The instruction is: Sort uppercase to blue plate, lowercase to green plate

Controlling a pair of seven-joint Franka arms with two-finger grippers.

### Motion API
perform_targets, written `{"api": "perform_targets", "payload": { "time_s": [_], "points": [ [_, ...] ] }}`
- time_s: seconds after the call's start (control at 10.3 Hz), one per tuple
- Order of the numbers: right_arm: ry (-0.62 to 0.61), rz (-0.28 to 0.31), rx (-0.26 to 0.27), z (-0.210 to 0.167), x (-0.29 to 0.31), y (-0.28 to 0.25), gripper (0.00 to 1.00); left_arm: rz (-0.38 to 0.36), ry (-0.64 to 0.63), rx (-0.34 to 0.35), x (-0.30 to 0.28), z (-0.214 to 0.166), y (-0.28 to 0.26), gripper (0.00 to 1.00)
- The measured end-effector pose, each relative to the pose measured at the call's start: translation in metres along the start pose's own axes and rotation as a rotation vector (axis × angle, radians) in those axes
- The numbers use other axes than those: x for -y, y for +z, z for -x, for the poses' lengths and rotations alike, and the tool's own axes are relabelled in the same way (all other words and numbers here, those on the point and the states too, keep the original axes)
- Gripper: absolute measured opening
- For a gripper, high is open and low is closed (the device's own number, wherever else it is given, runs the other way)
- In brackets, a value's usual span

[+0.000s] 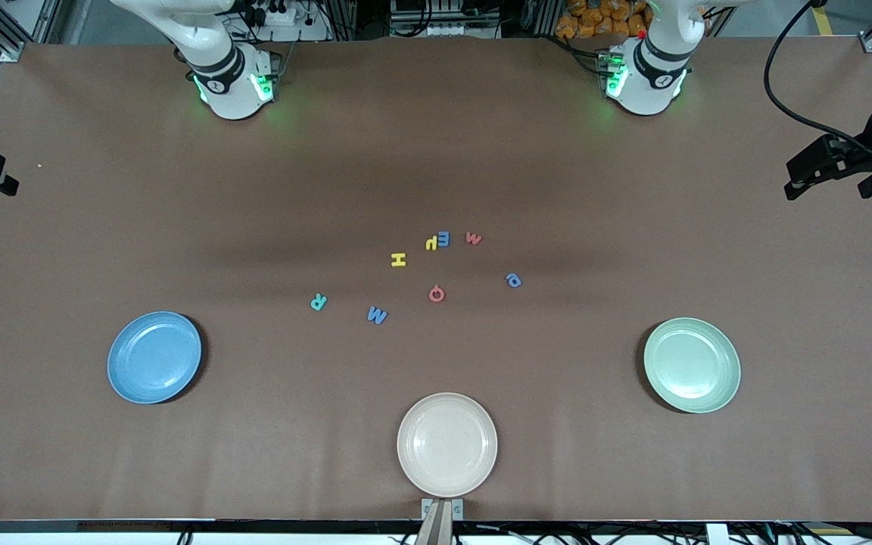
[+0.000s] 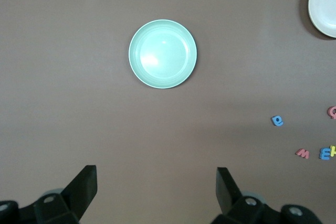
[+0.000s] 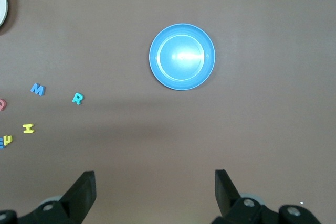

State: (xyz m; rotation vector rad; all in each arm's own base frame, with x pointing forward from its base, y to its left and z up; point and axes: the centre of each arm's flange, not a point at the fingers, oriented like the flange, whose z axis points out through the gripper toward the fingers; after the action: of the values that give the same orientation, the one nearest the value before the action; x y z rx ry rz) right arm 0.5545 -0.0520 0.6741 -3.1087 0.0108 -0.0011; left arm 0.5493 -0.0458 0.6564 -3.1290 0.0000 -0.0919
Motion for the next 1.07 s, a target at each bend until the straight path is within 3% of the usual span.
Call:
{"api": "perform_targets", "payload": {
  "time_s": [1.07],
  "points": [
    [0.000,0.000,0.000,0.000,0.000,0.000,1.00,-0.002,0.007,0.031,-0.011,-0.002,0.021,1.00]
  ]
}}
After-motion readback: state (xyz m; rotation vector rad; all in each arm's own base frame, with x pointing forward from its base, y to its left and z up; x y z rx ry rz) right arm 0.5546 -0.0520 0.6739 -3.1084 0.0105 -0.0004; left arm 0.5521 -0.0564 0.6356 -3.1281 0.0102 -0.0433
